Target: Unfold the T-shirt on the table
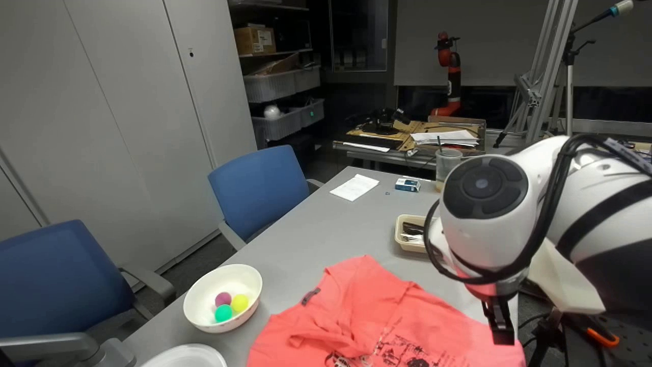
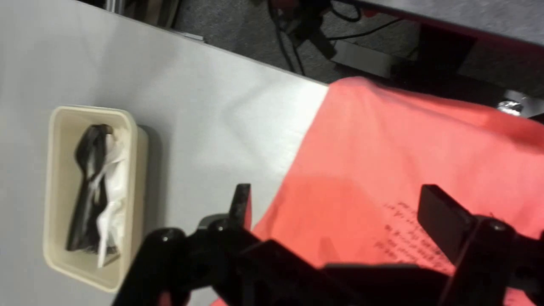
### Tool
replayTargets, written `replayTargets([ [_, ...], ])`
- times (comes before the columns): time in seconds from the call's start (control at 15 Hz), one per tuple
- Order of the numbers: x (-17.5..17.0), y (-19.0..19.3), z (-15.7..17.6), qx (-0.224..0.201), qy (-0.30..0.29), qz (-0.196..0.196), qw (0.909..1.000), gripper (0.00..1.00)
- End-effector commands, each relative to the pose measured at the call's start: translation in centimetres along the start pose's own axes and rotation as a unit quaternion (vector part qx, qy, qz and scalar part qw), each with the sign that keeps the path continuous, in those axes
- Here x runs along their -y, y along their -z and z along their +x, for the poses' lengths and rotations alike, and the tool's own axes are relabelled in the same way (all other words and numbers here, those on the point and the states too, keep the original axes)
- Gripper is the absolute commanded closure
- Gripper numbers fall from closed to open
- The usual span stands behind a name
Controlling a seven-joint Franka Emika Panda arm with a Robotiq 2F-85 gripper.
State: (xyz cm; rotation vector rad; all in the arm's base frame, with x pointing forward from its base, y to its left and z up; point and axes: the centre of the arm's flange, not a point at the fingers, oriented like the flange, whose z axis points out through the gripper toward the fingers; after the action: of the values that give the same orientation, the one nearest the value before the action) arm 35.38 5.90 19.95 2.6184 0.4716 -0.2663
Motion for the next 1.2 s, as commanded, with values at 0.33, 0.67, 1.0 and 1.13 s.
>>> replayTargets([
  [0.33, -1.7, 0.6, -0.2, -0.007, -0.017, -0.011, 0.9998, 0.00],
  [0.67, -0.9, 0.5, 2.3, -0.041, 0.016, -0.009, 0.9990, 0.00],
  [1.0, 2.1, 5.9, 8.4, -0.175, 0.042, 0.042, 0.9827, 0.00],
  [1.13, 2.3, 7.6, 10.9, -0.216, 0.039, 0.066, 0.9734, 0.00],
])
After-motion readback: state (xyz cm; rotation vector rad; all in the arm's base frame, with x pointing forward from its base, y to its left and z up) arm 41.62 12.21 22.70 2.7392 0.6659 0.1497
